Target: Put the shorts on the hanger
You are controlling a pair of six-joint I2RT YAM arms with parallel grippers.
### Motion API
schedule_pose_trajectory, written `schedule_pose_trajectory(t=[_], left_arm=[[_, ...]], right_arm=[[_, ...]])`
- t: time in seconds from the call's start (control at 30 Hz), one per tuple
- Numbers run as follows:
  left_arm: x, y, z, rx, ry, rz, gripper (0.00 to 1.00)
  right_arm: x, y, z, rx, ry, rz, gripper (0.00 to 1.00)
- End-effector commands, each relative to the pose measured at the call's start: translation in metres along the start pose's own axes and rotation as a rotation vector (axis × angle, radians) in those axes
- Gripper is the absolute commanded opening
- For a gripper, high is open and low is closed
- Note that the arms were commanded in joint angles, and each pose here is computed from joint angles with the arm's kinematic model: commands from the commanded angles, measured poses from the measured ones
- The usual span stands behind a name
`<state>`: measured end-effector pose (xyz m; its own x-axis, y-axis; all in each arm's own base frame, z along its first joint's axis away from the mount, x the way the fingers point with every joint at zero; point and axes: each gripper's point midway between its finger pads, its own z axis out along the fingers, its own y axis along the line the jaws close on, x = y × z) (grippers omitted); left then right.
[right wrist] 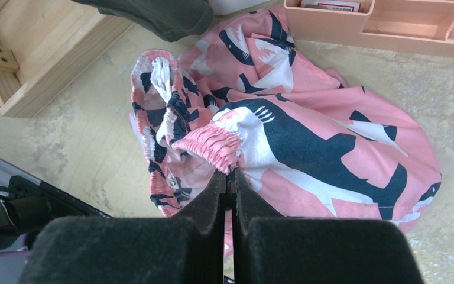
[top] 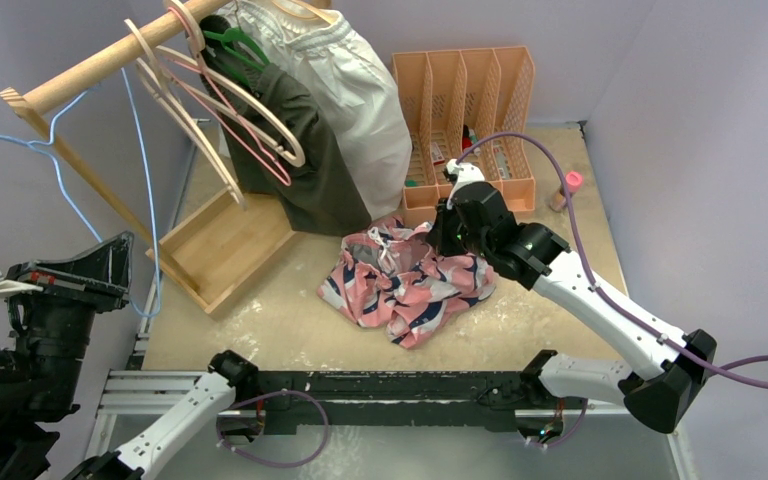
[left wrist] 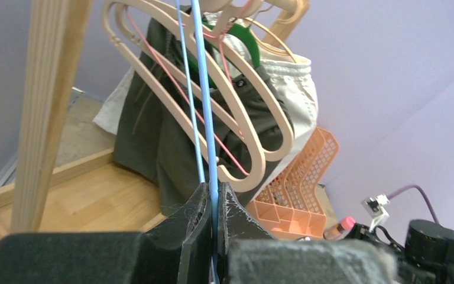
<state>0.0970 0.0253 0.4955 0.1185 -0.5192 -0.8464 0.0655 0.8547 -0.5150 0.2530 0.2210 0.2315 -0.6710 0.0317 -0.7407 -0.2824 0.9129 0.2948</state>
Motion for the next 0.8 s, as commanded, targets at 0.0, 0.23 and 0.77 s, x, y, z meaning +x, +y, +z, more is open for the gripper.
schedule_pose_trajectory(t=[0.0,0.23,0.77], left_arm=[[-0.024,-0.028,-0.007,0.152,-0.086,-0.009,0.00],[-0.041,-0.043,-0.027,0.282,-0.152,-0.023,0.00],[-0.020,-0.044,-0.047,0.380,-0.094,0.012,0.00]], right_arm=[[-0.021,0.010,-0.010,-0.026,-0.052,0.012,0.00],[-0.019,0.007,-0.012,-0.020,-0.054,0.006,0.00],[-0.019,0.006,-0.013,-0.022,-0.064,-0.013,0.00]])
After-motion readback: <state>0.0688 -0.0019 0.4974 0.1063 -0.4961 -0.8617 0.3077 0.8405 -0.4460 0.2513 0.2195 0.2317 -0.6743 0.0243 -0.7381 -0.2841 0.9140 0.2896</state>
